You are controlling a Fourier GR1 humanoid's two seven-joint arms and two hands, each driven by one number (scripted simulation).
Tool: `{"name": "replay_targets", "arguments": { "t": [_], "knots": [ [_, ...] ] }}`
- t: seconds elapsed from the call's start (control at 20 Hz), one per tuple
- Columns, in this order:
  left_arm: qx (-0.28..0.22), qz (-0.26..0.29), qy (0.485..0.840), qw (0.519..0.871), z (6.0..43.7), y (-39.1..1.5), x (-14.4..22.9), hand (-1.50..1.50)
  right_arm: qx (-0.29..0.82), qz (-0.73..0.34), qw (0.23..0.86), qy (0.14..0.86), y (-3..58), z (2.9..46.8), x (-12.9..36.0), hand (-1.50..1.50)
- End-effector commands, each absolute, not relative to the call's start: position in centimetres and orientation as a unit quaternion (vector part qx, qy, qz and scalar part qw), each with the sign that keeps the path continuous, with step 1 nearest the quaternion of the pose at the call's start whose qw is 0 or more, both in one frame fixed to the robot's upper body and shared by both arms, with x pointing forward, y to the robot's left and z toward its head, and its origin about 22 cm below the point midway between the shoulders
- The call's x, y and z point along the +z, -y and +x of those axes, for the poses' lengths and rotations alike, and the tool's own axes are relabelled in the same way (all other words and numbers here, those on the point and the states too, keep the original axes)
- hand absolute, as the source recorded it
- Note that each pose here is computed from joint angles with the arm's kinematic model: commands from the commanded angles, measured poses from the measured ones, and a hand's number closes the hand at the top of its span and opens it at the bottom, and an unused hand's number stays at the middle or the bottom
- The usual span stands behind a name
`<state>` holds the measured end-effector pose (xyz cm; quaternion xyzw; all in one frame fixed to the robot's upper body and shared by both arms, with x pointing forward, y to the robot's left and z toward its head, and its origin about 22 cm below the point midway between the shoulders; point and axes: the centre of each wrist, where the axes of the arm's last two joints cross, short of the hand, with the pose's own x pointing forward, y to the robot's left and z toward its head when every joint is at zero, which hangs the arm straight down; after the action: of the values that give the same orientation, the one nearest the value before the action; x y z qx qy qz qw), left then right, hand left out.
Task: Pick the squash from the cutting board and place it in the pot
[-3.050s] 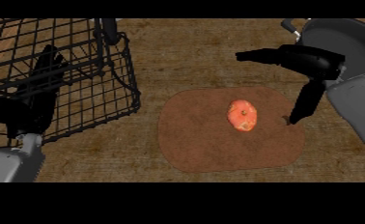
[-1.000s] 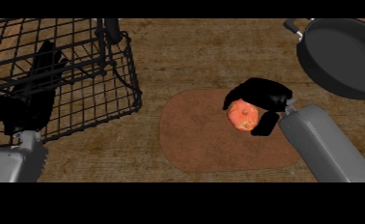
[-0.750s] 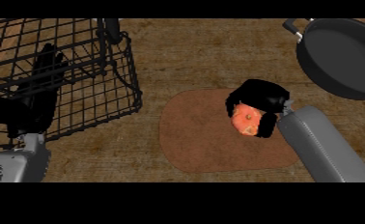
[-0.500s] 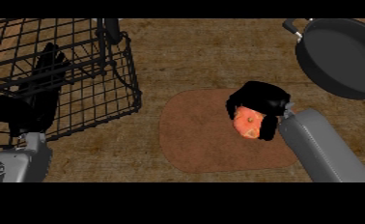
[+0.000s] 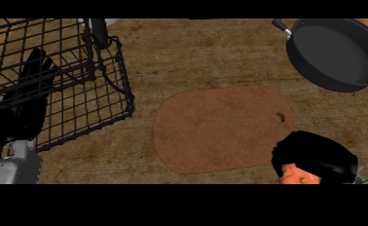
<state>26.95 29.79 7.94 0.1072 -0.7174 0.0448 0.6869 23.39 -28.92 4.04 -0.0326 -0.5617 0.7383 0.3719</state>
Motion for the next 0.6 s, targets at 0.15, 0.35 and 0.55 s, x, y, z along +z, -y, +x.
{"name": "replay_targets", "arguments": {
  "t": [0.15, 0.35, 0.55],
  "knots": [
    [0.047, 0.112, 0.710, 0.693, 26.4, -30.5, 8.2, 0.00, 0.667, -0.036, 0.381, 0.640, 34.9, 17.3, 9.0, 1.50],
    [0.049, 0.114, 0.714, 0.689, 26.0, -29.6, 8.5, 0.00, 0.547, -0.085, 0.408, 0.726, 36.9, 16.3, 10.9, 1.50],
    [0.047, 0.115, 0.719, 0.684, 27.4, -29.2, 7.6, 0.00, 0.447, -0.136, 0.408, 0.784, 39.1, 15.4, 13.1, 1.50]
  ]
}}
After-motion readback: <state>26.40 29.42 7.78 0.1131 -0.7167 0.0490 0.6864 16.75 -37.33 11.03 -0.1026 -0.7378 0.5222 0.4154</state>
